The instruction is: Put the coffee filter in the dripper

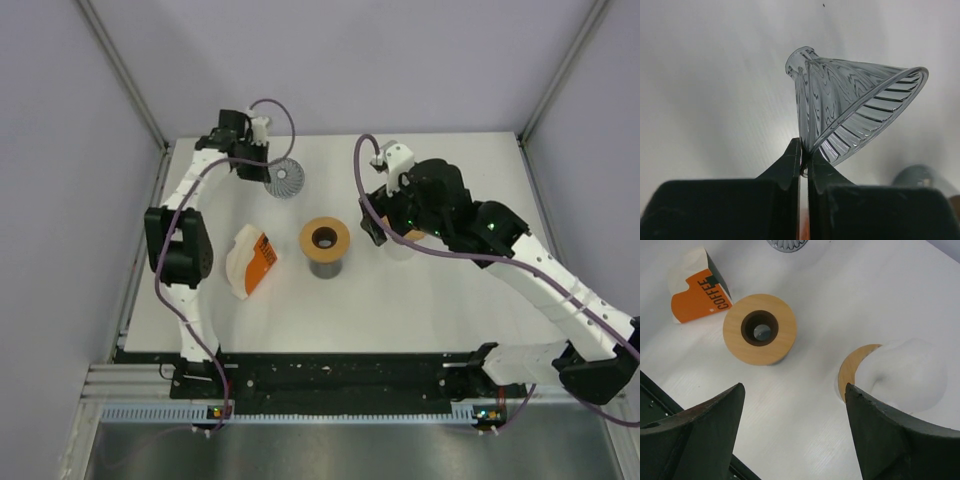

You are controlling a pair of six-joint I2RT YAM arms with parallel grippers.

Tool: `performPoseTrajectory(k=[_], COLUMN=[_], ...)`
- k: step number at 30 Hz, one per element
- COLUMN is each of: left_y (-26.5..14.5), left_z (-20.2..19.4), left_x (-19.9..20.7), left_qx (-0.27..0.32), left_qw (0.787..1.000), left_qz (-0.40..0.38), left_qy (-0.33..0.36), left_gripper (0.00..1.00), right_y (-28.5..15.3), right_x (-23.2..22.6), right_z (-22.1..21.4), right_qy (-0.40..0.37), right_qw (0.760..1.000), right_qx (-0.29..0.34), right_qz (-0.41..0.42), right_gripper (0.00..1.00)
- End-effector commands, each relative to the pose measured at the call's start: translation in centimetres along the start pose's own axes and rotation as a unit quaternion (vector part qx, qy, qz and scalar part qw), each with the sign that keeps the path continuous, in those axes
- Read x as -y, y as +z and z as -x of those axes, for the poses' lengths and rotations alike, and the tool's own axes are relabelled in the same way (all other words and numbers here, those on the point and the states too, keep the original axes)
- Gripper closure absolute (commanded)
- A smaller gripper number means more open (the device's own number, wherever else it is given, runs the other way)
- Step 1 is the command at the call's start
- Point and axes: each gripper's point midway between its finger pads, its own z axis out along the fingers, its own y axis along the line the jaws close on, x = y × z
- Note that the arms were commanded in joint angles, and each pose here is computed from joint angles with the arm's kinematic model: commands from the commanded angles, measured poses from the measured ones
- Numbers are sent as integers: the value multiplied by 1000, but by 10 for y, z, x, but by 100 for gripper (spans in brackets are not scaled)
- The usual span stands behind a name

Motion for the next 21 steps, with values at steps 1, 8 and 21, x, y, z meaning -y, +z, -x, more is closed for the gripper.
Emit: performPoseTrajectory(k=[1,8,21], left_y=[-105,-168,-233], left_z=[45,31,10], left_x=[35,83,122], left_qx=[78,111,124], left_qw=[970,937,916], left_qz=[-112,-182,-229], left_qy=[-201,-278,-306], left_gripper=[100,100,100], right_y=[9,35,104], right_x=[-7,-23,-40], right_z=[52,107,124], right_qy=[65,117,92], right_qw=[994,981,983], right_qx=[84,156,145], right_qz=[10,21,-61], right_gripper=[21,26,36])
